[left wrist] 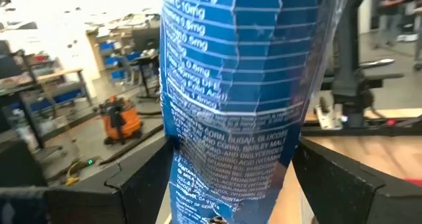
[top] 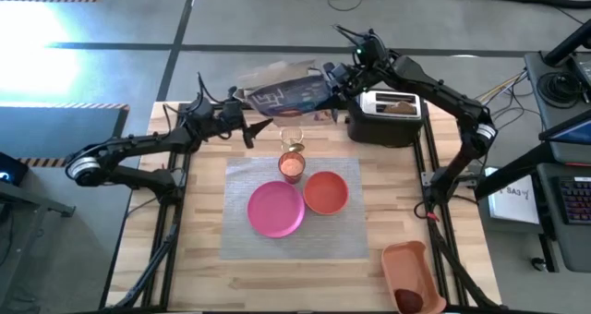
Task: Arrange a breakfast setting
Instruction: Pour the cereals from the cereal box into the orange bowl on the table mat
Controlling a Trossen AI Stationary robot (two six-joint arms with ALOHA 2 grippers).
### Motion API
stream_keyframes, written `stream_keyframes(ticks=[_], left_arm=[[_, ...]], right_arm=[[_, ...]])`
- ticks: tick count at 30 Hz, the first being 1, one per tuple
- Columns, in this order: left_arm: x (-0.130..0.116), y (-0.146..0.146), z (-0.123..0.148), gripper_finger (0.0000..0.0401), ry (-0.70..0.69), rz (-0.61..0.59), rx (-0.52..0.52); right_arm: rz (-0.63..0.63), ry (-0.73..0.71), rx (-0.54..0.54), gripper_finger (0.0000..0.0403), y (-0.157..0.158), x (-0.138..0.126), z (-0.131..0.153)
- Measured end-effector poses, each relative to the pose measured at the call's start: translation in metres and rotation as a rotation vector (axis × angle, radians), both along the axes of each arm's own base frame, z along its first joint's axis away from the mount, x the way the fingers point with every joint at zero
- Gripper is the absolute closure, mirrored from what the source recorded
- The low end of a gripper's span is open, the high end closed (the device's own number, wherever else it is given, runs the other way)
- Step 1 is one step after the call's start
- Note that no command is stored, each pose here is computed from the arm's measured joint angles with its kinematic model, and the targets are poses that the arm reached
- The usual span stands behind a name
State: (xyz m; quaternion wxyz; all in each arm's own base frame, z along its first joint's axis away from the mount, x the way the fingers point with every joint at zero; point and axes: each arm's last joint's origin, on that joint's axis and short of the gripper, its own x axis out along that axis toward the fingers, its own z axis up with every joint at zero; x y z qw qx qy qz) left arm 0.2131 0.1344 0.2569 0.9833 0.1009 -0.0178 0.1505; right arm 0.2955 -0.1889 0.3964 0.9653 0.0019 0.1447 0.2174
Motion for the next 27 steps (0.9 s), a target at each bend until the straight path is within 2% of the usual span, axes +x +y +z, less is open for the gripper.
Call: stream_keyframes(ticks=[5, 11, 15, 20, 27], left_arm=[[-0.005, -0.005, 0.015, 0.0115, -0.040, -0.044, 0.032], [-0.016, -0.012, 0.018, 0.0115, 0.004, -0.025, 0.031], [-0.017, -0.018, 0.020, 0.0115, -0.009, -0.123, 0.021], [-0.019, -0.019, 0.022, 0.0115, -0.017, -0.129, 0.023], [-0.016, -0.026, 0.023, 0.0115, -0.022, -0.284, -0.020]], right_arm=[[0.011, -0.018, -0.013, 0.0394, 0.003, -0.003, 0.005], [0.004, -0.035, -0.033, 0.0394, 0.007, -0.009, 0.013], [0.009, -0.056, -0.050, 0.0394, 0.012, -0.015, 0.020], [0.017, -0.069, -0.055, 0.0394, 0.015, -0.019, 0.024], [0.026, -0.065, -0.045, 0.0394, 0.015, -0.016, 0.022]])
